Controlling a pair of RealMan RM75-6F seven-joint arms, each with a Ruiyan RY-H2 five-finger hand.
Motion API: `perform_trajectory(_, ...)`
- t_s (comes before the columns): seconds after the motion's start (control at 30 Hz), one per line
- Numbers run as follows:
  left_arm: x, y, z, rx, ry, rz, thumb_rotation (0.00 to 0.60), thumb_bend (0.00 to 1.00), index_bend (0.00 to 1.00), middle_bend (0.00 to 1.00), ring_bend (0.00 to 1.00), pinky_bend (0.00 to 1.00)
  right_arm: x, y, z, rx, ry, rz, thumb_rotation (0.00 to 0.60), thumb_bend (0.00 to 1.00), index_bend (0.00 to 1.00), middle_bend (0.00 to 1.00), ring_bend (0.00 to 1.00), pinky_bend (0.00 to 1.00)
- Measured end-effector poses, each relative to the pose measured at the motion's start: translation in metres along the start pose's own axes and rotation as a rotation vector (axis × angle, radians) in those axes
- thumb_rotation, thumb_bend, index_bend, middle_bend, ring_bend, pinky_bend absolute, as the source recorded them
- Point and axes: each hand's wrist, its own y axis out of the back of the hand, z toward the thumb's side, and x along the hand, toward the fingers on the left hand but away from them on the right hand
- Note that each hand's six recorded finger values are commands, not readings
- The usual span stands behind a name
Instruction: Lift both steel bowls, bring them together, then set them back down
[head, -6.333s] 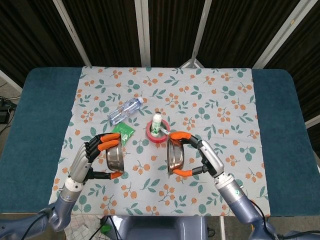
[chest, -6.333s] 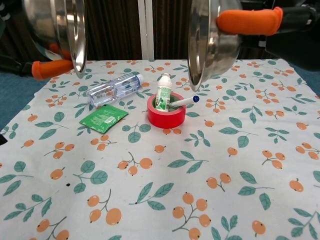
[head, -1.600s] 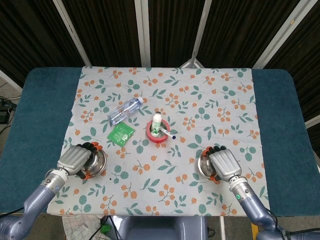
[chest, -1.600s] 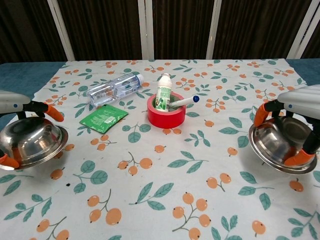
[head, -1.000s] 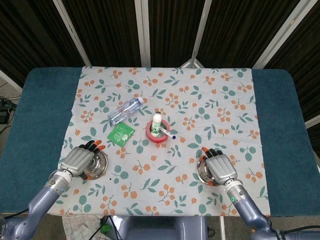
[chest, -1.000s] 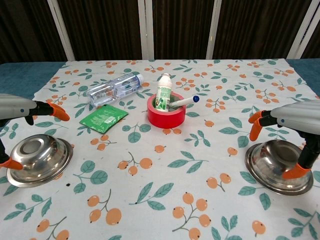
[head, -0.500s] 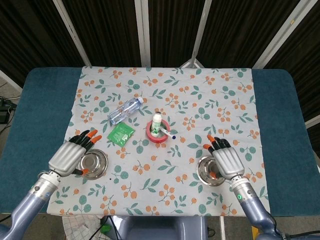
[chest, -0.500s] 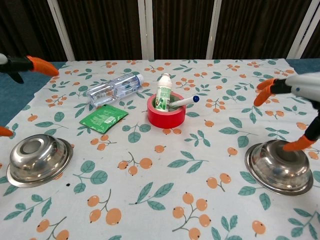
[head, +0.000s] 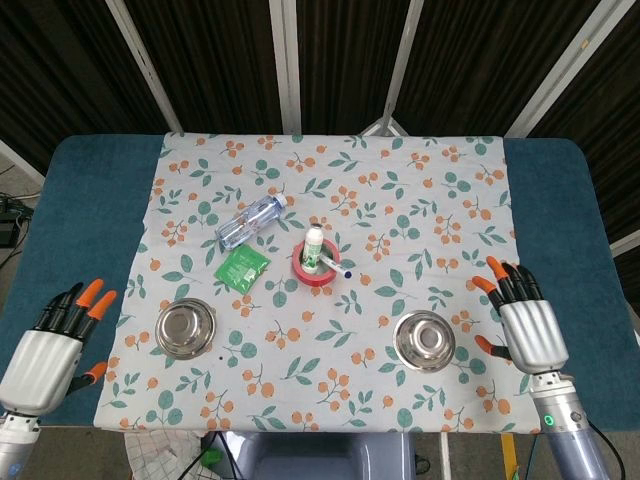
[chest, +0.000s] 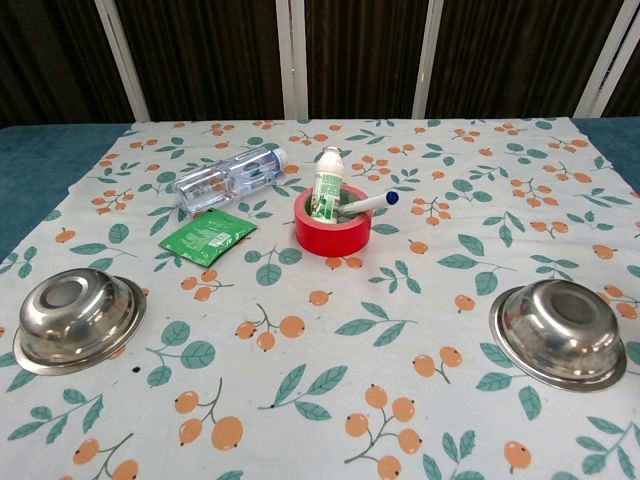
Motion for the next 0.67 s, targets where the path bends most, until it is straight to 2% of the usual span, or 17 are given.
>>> perform_trajectory(0.2,-0.028,-0.008,-0.027,-0.034,0.073,0.076,0.6,0.0,0.11,0.0,0.0,0.11,0.036,-0.006,-0.017,0.021,-0.034,-0.013,0.6,0.07,0.24,0.07,0.08,0.09)
perform_trajectory(0.37,-0.044,-0.022,-0.041,-0.07,0.138,0.08,0.6,0.0,0.12,0.0,0.0,0.11,0.058,-0.018,-0.021,0.051,-0.023,0.036,0.6,0.07,0.24,0.07,0.08,0.09)
perform_trajectory(0.47,-0.042,-0.025,-0.043,-0.115,0.15,0.084,0.6,0.0,0.12,0.0,0.0,0.11,0.064,-0.026,-0.024,0.061,-0.022,0.06,0.6,0.07,0.24,0.07,0.08,0.09)
perform_trajectory(0.57,-0.041,-0.029,-0.044,-0.109,0.152,0.078,0.6,0.0,0.12,0.0,0.0,0.11,0.067,-0.031,-0.027,0.058,-0.021,0.083,0.6,0.07,0.24,0.07,0.08,0.09)
perform_trajectory(0.67,-0.041,-0.032,-0.043,-0.104,0.149,0.068,0.6,0.0,0.12,0.0,0.0,0.11,0.068,-0.027,-0.033,0.054,-0.036,0.067,0.6,0.07,0.24,0.07,0.08,0.09)
